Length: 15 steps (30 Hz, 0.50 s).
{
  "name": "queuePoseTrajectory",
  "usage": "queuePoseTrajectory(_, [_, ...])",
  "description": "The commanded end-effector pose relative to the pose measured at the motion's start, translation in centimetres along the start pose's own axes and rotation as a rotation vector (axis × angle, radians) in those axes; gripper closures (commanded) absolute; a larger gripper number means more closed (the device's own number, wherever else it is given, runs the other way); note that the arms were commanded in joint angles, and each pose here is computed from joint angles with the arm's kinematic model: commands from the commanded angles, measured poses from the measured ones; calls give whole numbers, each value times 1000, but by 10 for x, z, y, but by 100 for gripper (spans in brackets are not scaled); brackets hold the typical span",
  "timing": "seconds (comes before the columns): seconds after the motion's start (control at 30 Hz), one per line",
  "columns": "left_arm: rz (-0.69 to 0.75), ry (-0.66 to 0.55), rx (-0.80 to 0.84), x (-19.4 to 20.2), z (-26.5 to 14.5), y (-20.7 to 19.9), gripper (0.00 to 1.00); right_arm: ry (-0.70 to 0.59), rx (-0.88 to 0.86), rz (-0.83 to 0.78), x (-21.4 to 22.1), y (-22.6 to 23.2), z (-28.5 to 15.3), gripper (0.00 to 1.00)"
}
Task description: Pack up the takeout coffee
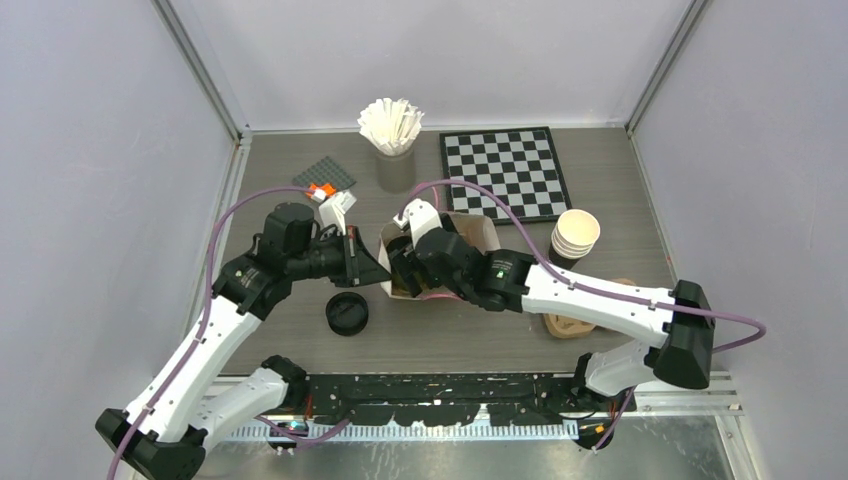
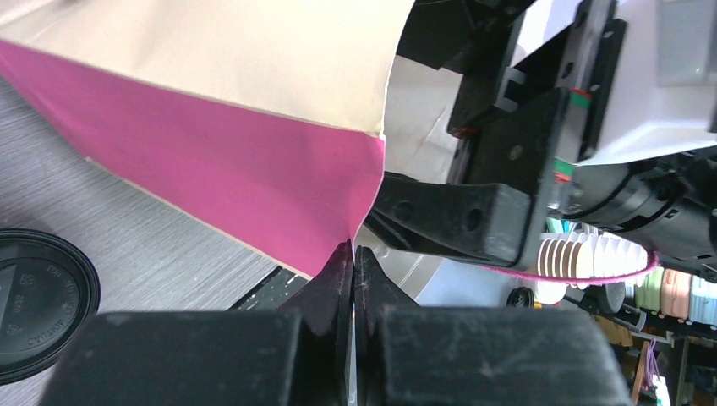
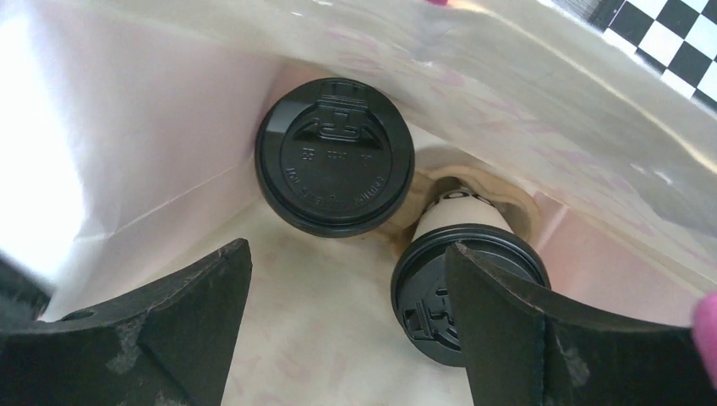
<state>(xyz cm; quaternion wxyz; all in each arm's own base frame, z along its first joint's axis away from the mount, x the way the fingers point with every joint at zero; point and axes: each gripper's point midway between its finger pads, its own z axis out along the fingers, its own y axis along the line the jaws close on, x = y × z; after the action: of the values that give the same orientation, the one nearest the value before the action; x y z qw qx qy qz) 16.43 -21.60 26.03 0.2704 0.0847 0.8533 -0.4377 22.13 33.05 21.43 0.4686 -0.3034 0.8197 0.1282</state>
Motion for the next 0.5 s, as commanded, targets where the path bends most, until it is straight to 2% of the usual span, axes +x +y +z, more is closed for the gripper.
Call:
queuePoseTrajectory(0.0, [47, -30, 53, -7, -1, -11, 100, -82, 14, 59, -27, 7, 7, 12])
queuePoseTrajectory(0.27, [42, -10, 34, -2, -2, -6, 100, -81, 17, 104, -17, 13, 23, 11])
queuePoseTrajectory(0.47, [60, 4, -5, 2, -6, -1, 100, -120, -51, 131, -9, 22, 25, 12])
